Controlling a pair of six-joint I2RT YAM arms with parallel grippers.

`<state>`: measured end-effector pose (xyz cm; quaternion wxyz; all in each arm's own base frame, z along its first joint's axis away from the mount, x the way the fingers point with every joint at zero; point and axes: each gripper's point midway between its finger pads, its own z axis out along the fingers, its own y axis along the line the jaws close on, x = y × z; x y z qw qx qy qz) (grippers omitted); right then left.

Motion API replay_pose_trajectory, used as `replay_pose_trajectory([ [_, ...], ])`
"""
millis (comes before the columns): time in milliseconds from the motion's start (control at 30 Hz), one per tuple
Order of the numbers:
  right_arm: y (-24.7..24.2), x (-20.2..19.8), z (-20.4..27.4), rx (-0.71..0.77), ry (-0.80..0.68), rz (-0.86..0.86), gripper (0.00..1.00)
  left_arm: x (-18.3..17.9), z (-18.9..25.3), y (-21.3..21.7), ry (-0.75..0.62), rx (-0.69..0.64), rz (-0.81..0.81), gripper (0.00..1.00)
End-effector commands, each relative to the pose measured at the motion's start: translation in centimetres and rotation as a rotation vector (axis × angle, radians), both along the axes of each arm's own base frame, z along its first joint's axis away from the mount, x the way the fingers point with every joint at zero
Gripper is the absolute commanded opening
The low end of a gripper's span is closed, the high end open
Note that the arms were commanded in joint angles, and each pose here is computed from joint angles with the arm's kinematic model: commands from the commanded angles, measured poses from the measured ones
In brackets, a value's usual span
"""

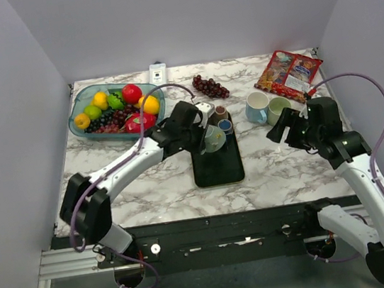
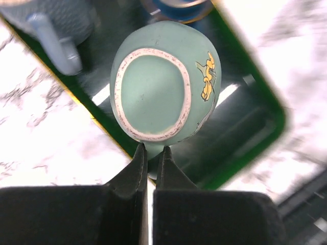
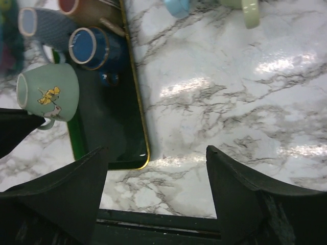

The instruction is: Turn the mug right side up

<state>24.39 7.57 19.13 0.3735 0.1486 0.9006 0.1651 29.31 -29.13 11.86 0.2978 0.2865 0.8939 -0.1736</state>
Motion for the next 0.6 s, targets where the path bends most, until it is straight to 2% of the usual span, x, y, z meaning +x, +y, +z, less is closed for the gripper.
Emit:
replay_pose_trajectory([
  [0,4.1,-1.0,4.7,0.176,-0.115,0.201,0.85,-4.1,11.1,-3.5,-0.088,-0.366,-0.215,0.0],
  [200,8.8,-3.1,12.0,0.394,-0.407,0.505,0.87,-5.4,22.2,-4.6,-0.172,-0.671,-0.195,0.0],
  [233,9.3,-3.1,13.8,0.428,-0.48,0.528,0.88,-5.6,24.5,-5.2,-0.203,-0.754,-0.214,0.0],
  [300,9.7,-3.7,15.1,0.469,-0.545,0.561,0.88,-6.6,27.3,-5.5,-0.151,-0.906,-0.186,0.0],
  [333,10.2,-4.2,16.8,0.508,-0.601,0.599,0.88,-6.8,30.1,-5.7,-0.189,-1.014,-0.2,0.0],
  [400,10.5,-4.5,18.3,0.538,-0.649,0.624,0.88,-7.2,32.0,-5.5,-0.144,-1.137,-0.153,0.0],
  [433,10.8,-4.7,19.6,0.557,-0.697,0.646,0.89,-7.1,33.4,-5.4,-0.165,-1.189,-0.149,0.0],
  [567,11.2,-4.4,21.7,0.567,-0.754,0.665,0.85,-7.2,36.2,-5.3,-0.183,-1.301,-0.092,0.0],
])
